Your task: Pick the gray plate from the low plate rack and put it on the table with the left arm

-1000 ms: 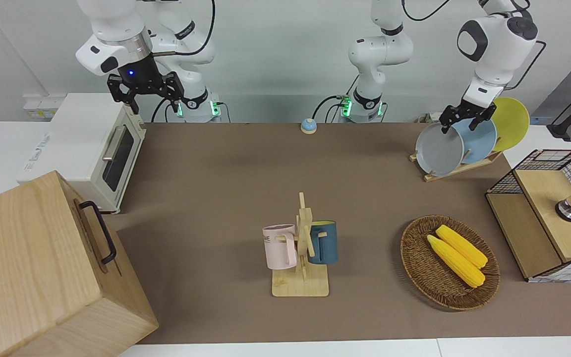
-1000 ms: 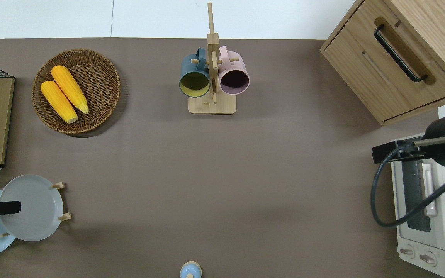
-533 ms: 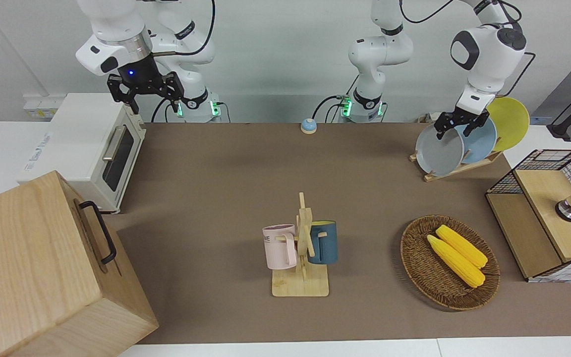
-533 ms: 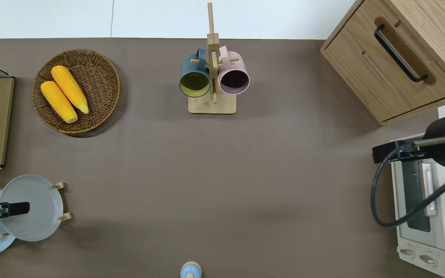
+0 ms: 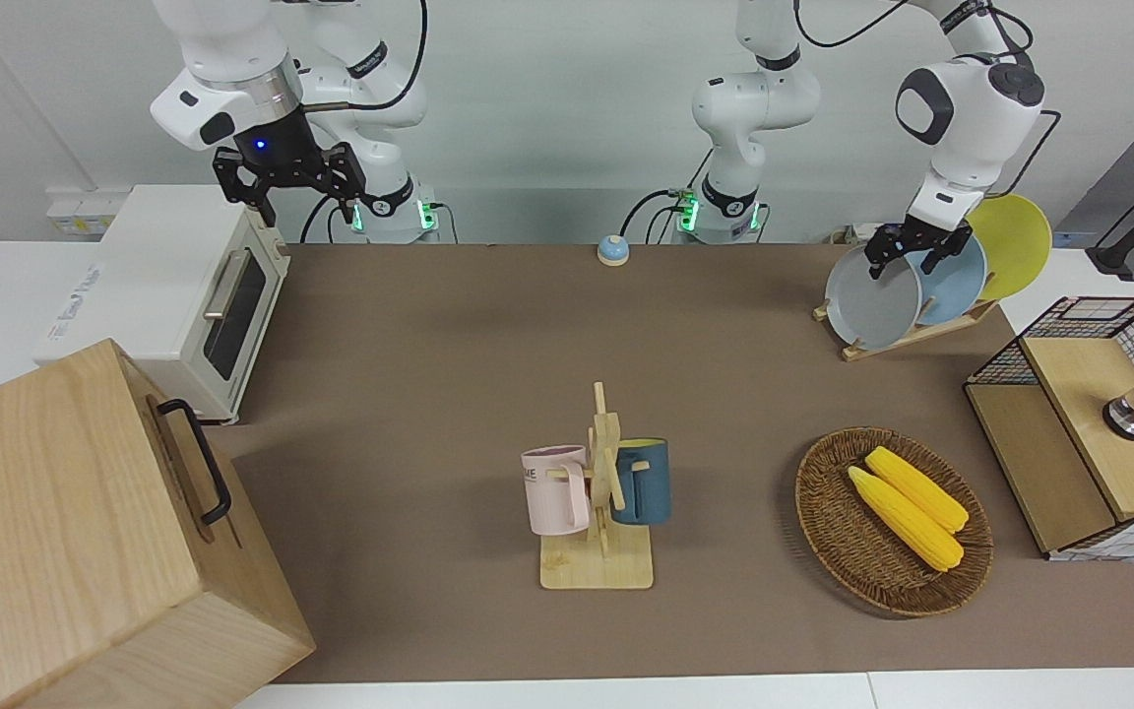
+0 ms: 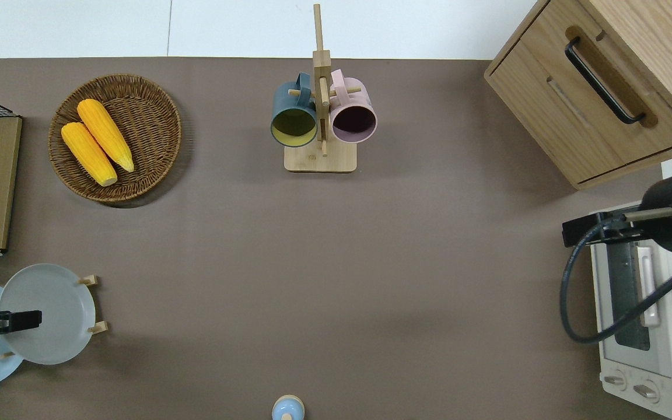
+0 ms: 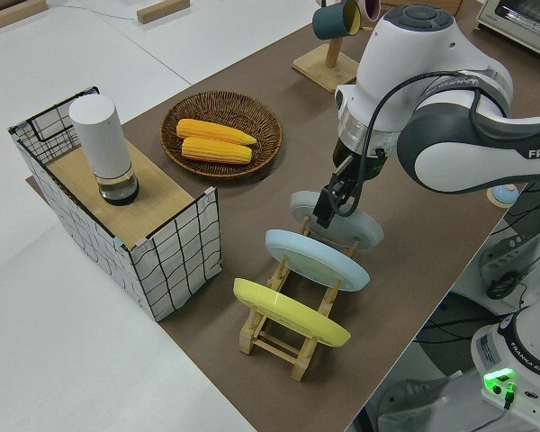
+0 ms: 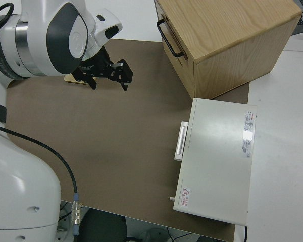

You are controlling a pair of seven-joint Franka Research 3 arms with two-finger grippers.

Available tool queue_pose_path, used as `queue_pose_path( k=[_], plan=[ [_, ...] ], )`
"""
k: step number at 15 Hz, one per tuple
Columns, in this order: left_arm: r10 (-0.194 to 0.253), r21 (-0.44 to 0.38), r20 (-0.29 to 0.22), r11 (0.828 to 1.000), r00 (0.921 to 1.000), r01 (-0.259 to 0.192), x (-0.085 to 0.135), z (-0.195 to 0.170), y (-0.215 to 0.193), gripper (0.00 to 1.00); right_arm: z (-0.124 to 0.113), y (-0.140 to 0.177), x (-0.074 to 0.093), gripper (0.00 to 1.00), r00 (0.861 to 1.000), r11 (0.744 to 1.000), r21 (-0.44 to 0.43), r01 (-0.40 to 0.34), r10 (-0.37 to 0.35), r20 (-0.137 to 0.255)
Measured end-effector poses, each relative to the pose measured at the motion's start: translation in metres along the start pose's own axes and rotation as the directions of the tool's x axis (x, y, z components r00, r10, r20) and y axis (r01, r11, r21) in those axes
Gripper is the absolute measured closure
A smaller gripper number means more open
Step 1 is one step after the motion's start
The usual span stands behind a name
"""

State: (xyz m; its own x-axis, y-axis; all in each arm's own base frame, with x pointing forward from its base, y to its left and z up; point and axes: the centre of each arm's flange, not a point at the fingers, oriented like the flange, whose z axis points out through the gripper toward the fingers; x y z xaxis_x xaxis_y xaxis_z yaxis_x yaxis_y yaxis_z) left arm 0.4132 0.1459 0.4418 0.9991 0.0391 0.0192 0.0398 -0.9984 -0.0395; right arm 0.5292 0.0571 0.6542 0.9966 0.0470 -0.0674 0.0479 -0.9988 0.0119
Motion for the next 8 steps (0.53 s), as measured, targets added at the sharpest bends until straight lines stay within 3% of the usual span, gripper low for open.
queue_pose_path(
  k=[1, 2, 5, 7, 8],
  plan=[
    [-0.001, 0.0, -0.001, 1.0, 1.0, 0.001, -0.0002, 0.0, -0.0011, 0.07, 0.0, 0.0, 0.0, 0.01, 1.0, 1.0, 0.0, 0.0, 0.0, 0.0],
    [-0.001, 0.0, -0.001, 1.0, 1.0, 0.001, -0.0003, 0.0, -0.0014, 0.18, 0.0, 0.0, 0.0, 0.01, 1.0, 1.0, 0.0, 0.0, 0.0, 0.0],
    [0.001, 0.001, -0.003, 1.0, 1.0, -0.001, -0.0003, 0.0003, -0.0014, 0.53, 0.0, 0.0, 0.0, 0.01, 1.0, 1.0, 0.0, 0.0, 0.0, 0.0],
    [0.001, 0.003, -0.015, 1.0, 0.9999, -0.001, 0.0004, 0.0003, -0.0016, 0.83, 0.0, 0.0, 0.0, 0.01, 1.0, 1.0, 0.0, 0.0, 0.0, 0.0],
    [0.002, 0.003, -0.018, 1.0, 0.9998, -0.002, 0.0005, -0.001, -0.0002, 0.84, 0.0, 0.0, 0.0, 0.01, 1.0, 1.0, 0.0, 0.0, 0.0, 0.0]
  ],
)
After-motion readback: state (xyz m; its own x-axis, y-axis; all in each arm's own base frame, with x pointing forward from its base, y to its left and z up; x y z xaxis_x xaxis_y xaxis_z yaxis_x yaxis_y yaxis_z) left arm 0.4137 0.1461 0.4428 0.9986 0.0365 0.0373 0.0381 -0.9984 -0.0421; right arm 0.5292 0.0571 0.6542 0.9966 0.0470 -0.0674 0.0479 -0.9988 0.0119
